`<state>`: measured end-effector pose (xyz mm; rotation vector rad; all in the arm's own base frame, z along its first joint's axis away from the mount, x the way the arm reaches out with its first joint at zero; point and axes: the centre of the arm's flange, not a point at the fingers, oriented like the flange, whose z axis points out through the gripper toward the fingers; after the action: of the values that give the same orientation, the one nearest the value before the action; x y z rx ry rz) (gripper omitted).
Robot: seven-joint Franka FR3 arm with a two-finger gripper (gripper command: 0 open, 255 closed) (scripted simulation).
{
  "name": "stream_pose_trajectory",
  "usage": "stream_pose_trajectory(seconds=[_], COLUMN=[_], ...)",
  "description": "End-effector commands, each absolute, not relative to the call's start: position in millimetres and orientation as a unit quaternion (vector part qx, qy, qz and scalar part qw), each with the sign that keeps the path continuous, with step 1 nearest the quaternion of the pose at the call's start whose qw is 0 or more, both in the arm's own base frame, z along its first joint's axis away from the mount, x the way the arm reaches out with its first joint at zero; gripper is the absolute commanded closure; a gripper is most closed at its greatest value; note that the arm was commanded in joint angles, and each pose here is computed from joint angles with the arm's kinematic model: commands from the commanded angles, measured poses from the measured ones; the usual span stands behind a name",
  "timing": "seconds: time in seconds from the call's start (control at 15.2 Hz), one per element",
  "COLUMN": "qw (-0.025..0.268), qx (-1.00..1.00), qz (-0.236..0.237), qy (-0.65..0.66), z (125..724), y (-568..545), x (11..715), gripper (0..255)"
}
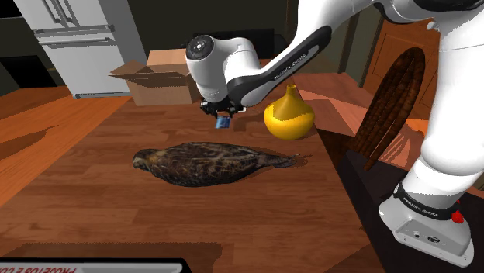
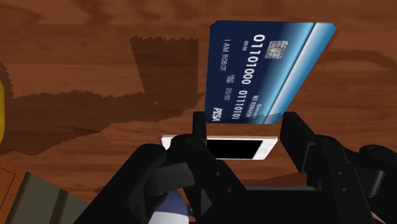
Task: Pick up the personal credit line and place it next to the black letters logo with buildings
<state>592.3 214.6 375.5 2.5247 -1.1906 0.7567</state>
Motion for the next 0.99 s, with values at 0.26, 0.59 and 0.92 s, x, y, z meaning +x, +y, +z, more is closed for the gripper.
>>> stream_pose_trajectory(seconds=[0.26,0.59,0.92], qw=[0.125,0.125,0.125], qx=[0.866,0.866,0.866], qz=[0.259,0.259,0.259], qy=[-0.409,-0.409,-0.409], z=[407,433,441], y=[215,215,243], x=[592,592,564], gripper=[255,255,255])
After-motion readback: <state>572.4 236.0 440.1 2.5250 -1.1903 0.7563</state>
